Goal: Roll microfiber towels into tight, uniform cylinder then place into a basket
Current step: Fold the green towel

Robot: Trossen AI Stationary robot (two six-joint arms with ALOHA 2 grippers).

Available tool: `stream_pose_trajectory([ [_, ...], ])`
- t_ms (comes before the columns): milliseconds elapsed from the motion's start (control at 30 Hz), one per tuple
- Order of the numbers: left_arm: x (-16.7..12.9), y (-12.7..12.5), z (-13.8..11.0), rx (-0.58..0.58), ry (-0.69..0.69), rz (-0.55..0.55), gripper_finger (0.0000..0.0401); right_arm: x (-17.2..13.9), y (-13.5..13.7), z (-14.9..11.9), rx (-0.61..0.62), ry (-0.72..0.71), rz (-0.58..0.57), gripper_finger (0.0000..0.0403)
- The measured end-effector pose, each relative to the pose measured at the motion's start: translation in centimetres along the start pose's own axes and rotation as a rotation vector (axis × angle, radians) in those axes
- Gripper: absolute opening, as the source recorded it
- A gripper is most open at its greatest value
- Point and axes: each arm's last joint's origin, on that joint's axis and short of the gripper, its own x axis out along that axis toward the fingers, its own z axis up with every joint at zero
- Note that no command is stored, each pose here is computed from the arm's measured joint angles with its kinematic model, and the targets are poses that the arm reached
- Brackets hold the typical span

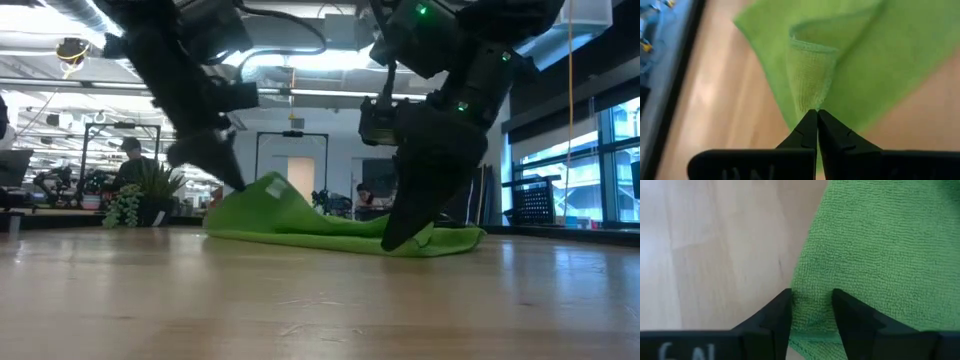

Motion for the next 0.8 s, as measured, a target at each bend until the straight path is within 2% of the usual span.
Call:
stream_pose_trajectory([
  [200,-1.7,-2.8,-1.6,-0.012,0.095,-0.051,0.0000,0.0,0.4,-0.3,-0.056,0.022,0.018,0.0145],
  [300,-2.8,-4.4,-2.2,-0.036,0.120,-0.117,0.0000,0.0,0.3,-0.3,-0.056,0.025,0.018,0.0145],
  [433,-4.3,-6.7,-2.8,-0.074,0.119,-0.215,0.0000,0.0,0.3,-0.4,-0.060,0.028,0.016,0.0145],
  [600,-6.1,-8.9,-3.6,-0.119,0.105,-0.269,0.0000,0.0,0.1,-0.3,-0.079,0.032,0.006,0.0145],
  [800,-8.1,-11.1,-4.9,-0.183,0.104,-0.334,0.0000,0.1,-1.0,0.1,-0.100,0.004,-0.089,0.0145],
])
